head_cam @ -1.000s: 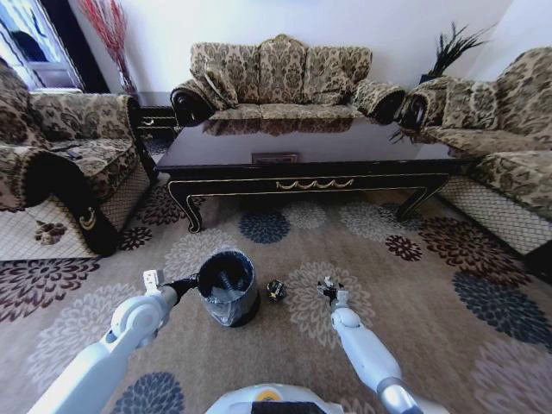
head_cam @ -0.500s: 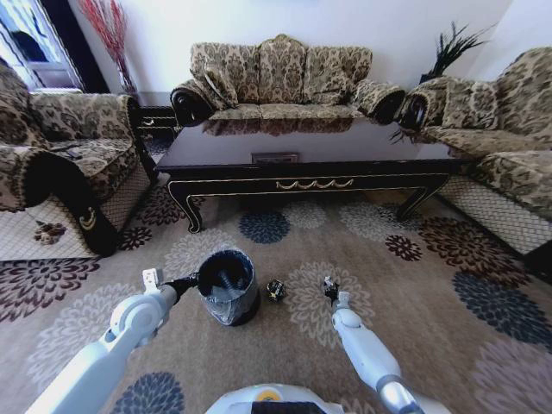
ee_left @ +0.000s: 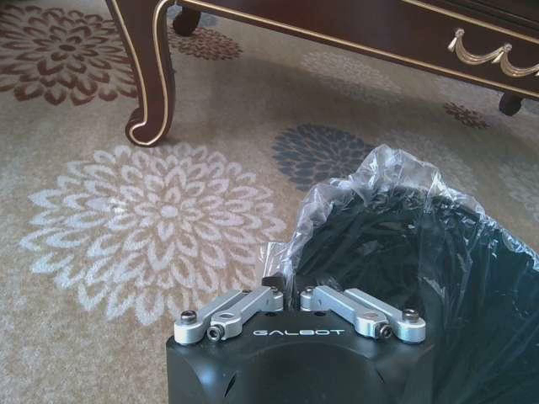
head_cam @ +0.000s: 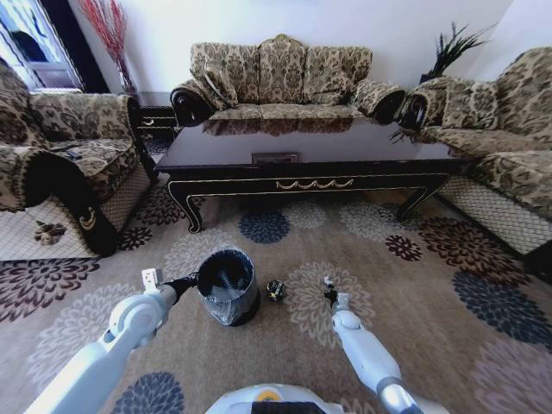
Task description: Move to the front of the table and pick up the trash from the floor, then place it into the trash bin.
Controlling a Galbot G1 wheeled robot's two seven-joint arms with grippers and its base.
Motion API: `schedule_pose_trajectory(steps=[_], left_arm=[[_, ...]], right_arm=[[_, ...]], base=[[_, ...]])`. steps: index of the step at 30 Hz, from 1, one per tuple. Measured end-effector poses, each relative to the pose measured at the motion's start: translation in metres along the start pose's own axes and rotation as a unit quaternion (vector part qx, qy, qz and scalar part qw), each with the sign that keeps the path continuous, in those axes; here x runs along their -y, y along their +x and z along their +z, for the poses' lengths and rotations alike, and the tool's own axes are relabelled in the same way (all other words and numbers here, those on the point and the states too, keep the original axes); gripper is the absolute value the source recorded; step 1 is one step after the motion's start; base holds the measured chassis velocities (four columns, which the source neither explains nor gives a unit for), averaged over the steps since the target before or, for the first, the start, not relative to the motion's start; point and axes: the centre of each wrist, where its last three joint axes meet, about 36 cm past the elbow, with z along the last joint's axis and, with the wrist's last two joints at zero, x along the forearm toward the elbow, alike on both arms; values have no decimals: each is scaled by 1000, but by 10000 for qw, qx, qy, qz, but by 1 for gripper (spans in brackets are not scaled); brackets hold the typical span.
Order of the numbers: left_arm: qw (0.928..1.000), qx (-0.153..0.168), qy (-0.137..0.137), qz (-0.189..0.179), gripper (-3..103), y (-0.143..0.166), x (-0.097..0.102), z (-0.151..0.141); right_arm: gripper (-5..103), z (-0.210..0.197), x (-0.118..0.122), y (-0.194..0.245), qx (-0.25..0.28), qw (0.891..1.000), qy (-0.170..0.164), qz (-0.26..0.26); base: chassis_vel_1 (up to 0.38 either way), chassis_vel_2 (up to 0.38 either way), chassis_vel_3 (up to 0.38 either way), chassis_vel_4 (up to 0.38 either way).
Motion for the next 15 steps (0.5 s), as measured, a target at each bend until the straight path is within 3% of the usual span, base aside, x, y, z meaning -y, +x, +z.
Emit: schedule_pose_trajectory(steps=[8, 15], left_arm=[[10000, -33, -28, 58, 4, 1, 4, 2], [9997, -75, -136, 175, 4, 0, 14, 6]], right_arm=[[0, -7, 4, 11, 109, 9999, -128, 4], [0, -47, 13, 44, 563, 9973, -436, -162]], base=[[0, 0, 0, 0], [0, 0, 0, 0]])
